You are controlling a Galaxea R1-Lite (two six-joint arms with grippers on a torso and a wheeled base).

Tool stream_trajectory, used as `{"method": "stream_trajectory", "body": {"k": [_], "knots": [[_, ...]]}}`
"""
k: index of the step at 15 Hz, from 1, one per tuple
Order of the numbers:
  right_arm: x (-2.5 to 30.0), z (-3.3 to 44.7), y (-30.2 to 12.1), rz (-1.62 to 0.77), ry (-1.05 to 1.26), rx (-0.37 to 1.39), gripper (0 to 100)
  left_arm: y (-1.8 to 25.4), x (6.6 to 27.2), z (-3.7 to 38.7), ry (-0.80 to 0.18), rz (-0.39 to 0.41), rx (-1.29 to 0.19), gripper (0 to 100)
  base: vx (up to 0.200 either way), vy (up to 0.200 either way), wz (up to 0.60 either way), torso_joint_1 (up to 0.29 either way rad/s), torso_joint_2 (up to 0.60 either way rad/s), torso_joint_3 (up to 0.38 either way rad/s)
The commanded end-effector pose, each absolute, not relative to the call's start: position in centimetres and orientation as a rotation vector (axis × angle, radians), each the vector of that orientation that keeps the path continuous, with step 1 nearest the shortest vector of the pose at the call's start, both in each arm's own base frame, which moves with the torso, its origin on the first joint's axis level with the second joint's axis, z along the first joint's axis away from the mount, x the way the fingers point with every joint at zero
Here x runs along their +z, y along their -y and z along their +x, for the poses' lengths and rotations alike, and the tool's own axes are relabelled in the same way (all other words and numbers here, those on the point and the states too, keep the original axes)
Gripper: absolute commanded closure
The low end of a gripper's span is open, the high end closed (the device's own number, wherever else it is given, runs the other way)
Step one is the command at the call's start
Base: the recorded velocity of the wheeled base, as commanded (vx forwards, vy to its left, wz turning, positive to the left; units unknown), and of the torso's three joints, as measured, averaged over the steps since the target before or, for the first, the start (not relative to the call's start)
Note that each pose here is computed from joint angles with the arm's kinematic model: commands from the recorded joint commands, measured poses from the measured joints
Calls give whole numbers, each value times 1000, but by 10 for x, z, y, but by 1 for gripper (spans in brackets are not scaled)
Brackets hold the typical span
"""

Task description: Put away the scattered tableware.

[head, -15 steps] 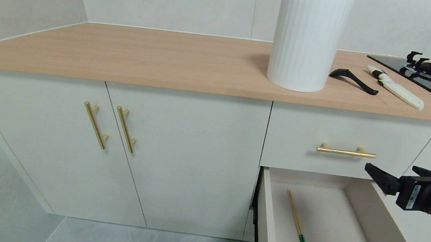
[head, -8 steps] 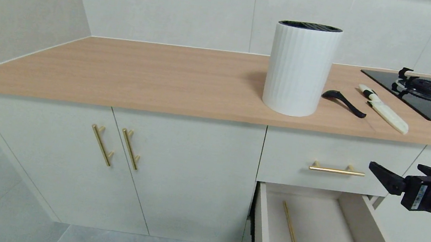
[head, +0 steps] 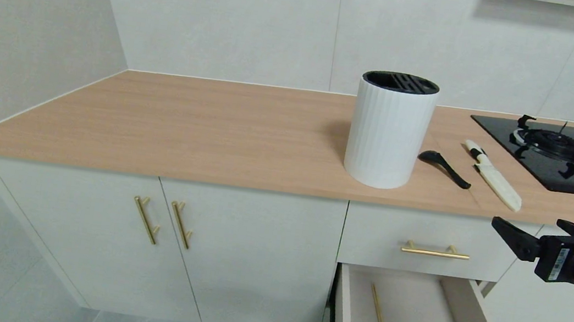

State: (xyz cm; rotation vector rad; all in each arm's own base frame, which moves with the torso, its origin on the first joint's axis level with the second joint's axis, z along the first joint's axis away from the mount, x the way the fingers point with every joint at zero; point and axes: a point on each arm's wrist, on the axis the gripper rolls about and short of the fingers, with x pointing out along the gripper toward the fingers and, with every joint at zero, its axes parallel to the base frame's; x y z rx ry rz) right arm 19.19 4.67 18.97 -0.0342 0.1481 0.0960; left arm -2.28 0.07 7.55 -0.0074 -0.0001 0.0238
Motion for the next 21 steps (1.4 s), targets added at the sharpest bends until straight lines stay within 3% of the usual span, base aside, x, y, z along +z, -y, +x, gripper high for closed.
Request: {"method": "stream_trajectory", "body": {"k": [1,8,19,21], "knots": [[188,193,-47,-36,-154,97,0,-1,75,-23,0,-8,25,0,0,0,0,203,-486,-276],[169,221,-55,-107,-242,115,0,-1,75,-23,0,-8,25,0,0,0,0,113,-246,-142],[166,361,-67,-104,-295,93,0,-1,75,-23,0,-8,25,0,0,0,0,0,0,0],[144,372,-64,-89,-343,130,0,-1,75,-23,0,-8,25,0,0,0,0,0,0,0]]}}
